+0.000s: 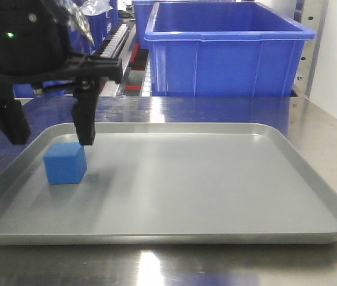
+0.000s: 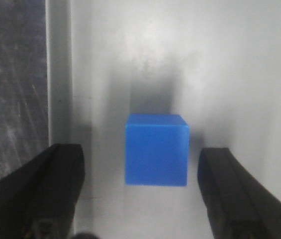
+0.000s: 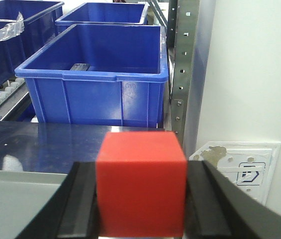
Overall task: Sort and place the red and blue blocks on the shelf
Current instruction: 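Lower the open left gripper around the blue cube, then close the left gripper on the blue cube and lift it away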
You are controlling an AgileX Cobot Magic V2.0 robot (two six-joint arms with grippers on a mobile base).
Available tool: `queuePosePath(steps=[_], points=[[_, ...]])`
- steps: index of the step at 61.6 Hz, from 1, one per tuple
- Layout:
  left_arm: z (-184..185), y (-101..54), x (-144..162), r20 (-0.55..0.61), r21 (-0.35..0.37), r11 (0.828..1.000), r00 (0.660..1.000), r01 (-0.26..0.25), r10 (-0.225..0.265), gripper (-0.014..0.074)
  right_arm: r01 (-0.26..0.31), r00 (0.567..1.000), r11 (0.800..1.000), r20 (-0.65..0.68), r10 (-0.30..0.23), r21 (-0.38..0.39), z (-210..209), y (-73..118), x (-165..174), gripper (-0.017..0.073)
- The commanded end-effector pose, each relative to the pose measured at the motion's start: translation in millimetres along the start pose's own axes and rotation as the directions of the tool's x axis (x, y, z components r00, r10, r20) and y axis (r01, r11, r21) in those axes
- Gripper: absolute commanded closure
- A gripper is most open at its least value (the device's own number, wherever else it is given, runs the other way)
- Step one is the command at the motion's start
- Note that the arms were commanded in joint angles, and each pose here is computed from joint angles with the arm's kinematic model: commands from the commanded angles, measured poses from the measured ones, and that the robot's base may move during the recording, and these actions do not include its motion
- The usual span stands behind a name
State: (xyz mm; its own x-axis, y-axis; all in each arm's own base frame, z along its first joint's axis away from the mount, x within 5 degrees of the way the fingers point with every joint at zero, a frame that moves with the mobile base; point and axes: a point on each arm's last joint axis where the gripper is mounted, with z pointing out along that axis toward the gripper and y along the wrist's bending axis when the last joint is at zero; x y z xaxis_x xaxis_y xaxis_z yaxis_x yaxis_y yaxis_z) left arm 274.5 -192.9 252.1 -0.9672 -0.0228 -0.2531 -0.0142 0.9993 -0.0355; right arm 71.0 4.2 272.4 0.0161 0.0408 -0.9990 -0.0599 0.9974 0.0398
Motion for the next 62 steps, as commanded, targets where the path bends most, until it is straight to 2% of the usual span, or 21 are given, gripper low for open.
queuePosePath(steps=[1, 18, 44, 47, 59, 62], points=[[-16.2, -3.8, -4.4, 0.053, 0.041, 0.999, 0.999, 0.008, -0.01, 0.0083, 0.006, 0.993, 1.0, 0.114, -0.006, -0.002, -0.7, 0.6, -17.3, 0.0482], [3.4, -11.6, -2.8, 0.001, 0.023, 1.0, 1.0, 0.008, -0.008, 0.0083, 0.006, 0.993, 1.0, 0.114, -0.006, -0.002, -0.7, 0.6, -17.3, 0.0482], [4.1, -13.6, -4.4, 0.016, 0.043, 0.999, 1.0, 0.012, -0.013, 0.0089, 0.006, 0.993, 1.0, 0.114, -0.006, -0.002, -0.7, 0.6, -17.3, 0.0482], [4.1, -13.6, -4.4, 0.016, 0.043, 0.999, 1.0, 0.016, -0.017, 0.0126, 0.006, 0.993, 1.0, 0.114, -0.006, -0.002, -0.7, 0.6, -17.3, 0.0482], [4.0, -14.3, -2.7, -0.003, 0.051, 0.998, 1.0, 0.028, -0.028, 0.0487, 0.006, 0.993, 1.0, 0.114, -0.006, -0.002, -0.7, 0.6, -17.3, 0.0482], [3.1, -14.0, -2.8, 0.0, 0.051, 0.998, 1.0, 0.028, -0.028, 0.0455, 0.006, 0.993, 1.0, 0.114, -0.006, -0.002, -0.7, 0.6, -17.3, 0.0482]])
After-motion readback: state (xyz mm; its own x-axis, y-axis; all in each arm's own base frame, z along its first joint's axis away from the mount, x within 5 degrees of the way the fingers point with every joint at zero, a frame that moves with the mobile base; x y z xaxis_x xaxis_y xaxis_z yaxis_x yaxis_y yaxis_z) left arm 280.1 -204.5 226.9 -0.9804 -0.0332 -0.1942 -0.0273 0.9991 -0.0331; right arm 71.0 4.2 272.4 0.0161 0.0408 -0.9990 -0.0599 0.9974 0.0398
